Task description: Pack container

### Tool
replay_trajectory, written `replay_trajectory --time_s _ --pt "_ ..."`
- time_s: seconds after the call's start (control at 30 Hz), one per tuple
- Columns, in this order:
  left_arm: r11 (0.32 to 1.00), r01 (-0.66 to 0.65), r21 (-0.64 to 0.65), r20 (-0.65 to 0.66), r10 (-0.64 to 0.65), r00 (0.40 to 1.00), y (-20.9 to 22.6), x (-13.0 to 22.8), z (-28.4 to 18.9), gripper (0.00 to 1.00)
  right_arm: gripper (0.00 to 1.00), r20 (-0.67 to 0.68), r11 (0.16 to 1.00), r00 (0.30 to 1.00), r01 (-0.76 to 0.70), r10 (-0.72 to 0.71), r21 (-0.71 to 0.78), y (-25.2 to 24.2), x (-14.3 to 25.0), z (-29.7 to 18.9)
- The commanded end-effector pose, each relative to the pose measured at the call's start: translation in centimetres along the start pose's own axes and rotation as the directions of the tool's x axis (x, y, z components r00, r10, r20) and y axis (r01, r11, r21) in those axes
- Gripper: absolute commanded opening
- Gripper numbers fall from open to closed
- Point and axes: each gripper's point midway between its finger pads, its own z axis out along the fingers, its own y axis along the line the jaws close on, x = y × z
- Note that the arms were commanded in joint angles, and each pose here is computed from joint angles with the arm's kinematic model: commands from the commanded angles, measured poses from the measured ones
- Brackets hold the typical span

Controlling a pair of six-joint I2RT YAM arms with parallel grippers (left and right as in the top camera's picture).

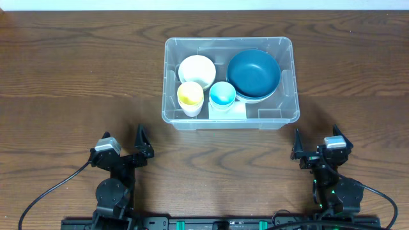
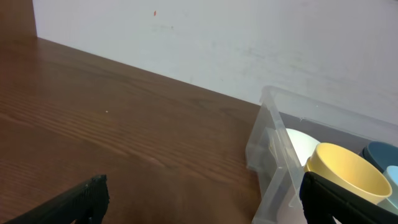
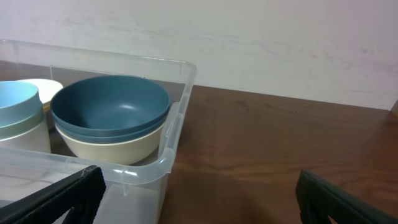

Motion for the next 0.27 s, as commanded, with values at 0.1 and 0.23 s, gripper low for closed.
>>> replay_trajectory --time_s 0.1,0.23 --pt "0.999 -0.03 -0.027 -0.041 0.029 0.999 0.77 1.57 0.13 0.98 0.99 -0.002 1.0 1.0 0.012 -0.012 0.02 -0.42 0.09 -0.04" --pt "0.999 -0.03 -0.027 -0.041 0.029 0.999 0.77 1.57 0.13 0.98 0.99 -0.002 1.0 1.0 0.012 -0.012 0.02 -0.42 0.09 -0.04"
